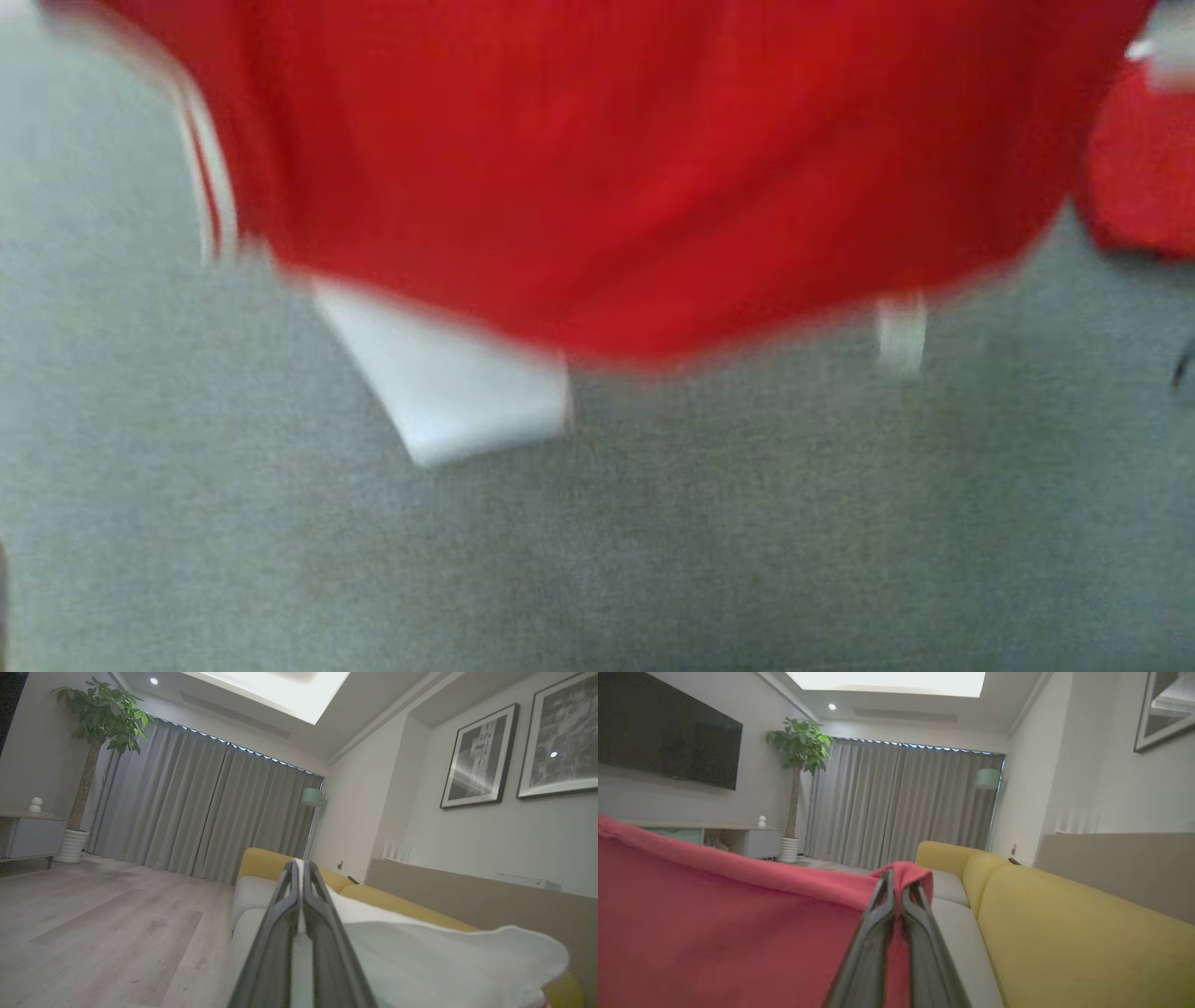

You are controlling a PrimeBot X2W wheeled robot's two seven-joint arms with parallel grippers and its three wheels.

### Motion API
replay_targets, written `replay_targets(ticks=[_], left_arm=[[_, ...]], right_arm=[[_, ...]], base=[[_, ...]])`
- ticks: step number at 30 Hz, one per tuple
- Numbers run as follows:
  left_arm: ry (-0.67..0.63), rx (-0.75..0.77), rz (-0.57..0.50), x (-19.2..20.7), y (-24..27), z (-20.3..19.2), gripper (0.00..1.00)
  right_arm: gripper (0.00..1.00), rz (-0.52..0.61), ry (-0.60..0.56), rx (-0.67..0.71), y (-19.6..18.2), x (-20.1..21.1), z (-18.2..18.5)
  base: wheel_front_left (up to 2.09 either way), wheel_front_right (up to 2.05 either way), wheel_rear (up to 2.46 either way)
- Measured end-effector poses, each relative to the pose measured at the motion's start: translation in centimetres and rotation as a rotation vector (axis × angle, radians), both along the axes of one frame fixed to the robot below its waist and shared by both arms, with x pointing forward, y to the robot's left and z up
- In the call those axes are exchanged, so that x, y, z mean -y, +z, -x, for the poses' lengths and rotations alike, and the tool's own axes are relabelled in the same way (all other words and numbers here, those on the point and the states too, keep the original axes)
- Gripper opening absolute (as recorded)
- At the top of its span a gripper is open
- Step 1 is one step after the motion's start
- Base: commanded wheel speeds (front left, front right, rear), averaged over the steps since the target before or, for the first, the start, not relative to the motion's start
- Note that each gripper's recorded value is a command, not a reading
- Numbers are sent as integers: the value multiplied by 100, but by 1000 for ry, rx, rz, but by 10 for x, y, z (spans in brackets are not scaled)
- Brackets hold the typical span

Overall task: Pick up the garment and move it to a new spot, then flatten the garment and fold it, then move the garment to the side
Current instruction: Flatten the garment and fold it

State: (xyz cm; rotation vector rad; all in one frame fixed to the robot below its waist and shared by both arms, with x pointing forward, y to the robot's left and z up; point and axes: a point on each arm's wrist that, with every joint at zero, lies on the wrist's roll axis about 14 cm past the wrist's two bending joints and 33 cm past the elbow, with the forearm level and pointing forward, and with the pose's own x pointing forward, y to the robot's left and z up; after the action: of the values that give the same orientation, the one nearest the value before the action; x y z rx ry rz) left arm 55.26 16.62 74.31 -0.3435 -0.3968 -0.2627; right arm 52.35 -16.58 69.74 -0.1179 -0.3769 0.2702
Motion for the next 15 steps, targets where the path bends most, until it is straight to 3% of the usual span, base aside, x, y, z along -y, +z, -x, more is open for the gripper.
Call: replay_targets(ticks=[8, 15], left_arm=[[171, 35, -73, -27, -1, -113, 0], [210, 94, -54, -35, -6, -143, 0]], right_arm=[[0, 108, -30, 13, -3, -12, -124], [0, 132, -76, 20, -30, -12, -168]], base=[[0, 0, 0], [0, 0, 0]])
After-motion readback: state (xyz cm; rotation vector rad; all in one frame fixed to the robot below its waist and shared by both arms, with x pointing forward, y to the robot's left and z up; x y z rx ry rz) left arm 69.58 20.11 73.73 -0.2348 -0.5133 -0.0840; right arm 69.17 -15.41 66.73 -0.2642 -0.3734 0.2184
